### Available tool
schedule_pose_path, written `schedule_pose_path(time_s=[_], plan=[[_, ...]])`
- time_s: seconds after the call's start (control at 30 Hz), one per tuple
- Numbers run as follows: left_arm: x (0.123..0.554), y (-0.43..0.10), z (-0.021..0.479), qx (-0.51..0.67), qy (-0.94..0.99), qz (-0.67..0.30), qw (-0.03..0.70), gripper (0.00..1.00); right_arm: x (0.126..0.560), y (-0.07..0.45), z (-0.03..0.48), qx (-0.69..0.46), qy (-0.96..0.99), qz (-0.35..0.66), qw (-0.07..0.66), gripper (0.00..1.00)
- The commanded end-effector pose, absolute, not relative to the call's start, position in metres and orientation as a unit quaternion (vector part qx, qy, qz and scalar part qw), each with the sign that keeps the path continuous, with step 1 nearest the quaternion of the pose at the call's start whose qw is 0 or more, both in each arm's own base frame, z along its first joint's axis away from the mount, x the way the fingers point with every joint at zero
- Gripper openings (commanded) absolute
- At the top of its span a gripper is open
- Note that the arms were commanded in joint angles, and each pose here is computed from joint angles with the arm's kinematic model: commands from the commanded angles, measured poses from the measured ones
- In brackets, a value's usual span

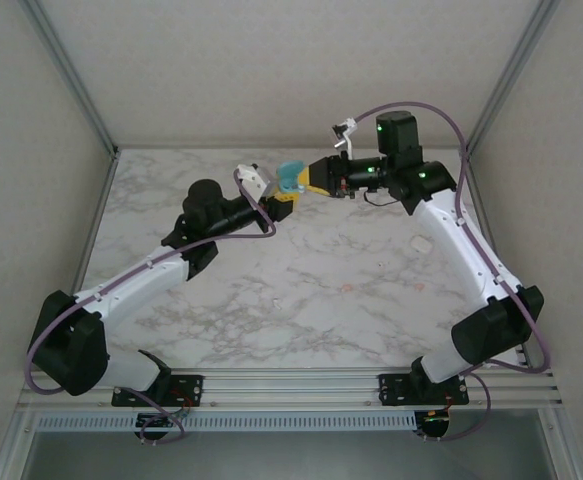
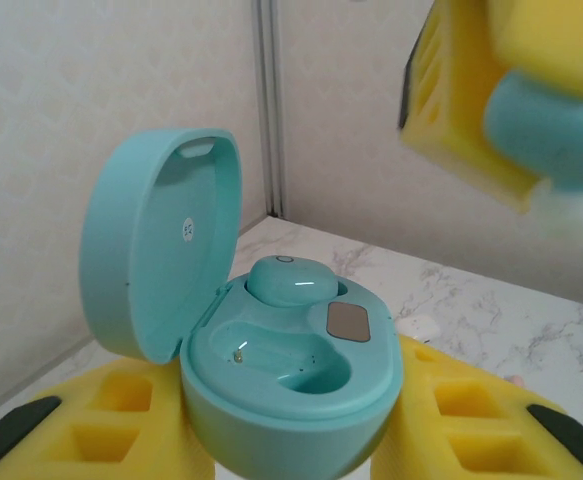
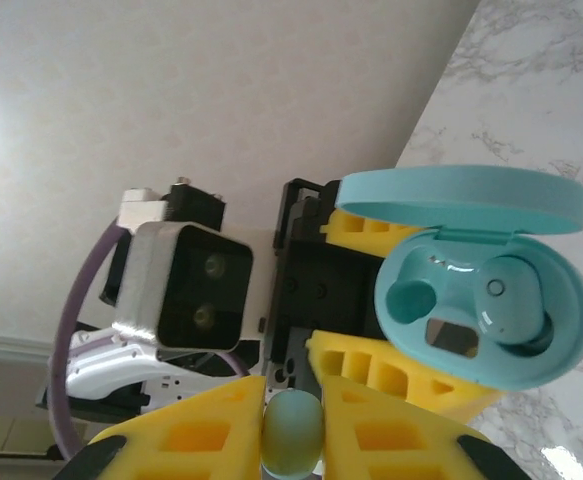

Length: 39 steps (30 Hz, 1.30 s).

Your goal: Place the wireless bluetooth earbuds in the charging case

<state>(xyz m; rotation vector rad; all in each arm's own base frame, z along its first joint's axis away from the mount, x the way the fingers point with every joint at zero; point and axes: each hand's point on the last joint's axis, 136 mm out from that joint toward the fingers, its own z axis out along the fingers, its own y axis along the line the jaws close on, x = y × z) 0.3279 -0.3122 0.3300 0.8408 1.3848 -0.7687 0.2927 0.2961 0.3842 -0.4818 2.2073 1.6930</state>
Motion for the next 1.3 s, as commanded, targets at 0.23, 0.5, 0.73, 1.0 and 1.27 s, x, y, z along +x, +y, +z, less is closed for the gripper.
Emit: schedule_pose_path(time_s=[0.23,0.5,0.73,1.0,1.27], plan=[[0.321,-0.323,0.355,0.382,0.568,-0.350,0.639,0.25,0.310,0.310,0.384,-0.165,0.778,0.577,0.184,0.19],[0.322,-0.324,0.353,0.383,0.571,-0.349,0.637,0.25,0.314,0.315,0.390,-0.165,0.775,0.580,0.190,0.19],[0.322,-0.324,0.359,0.379,0.567,-0.352,0.641,0.25,0.321,0.319,0.374,-0.154,0.795,0.554,0.193,0.19],[0.321,-0.324,0.361,0.377,0.565,-0.352,0.644,0.25,0.323,0.322,0.361,-0.150,0.810,0.533,0.193,0.20],[0.321,-0.325,0.362,0.377,0.565,-0.351,0.645,0.25,0.329,0.319,0.352,-0.140,0.831,0.493,0.215,0.20]])
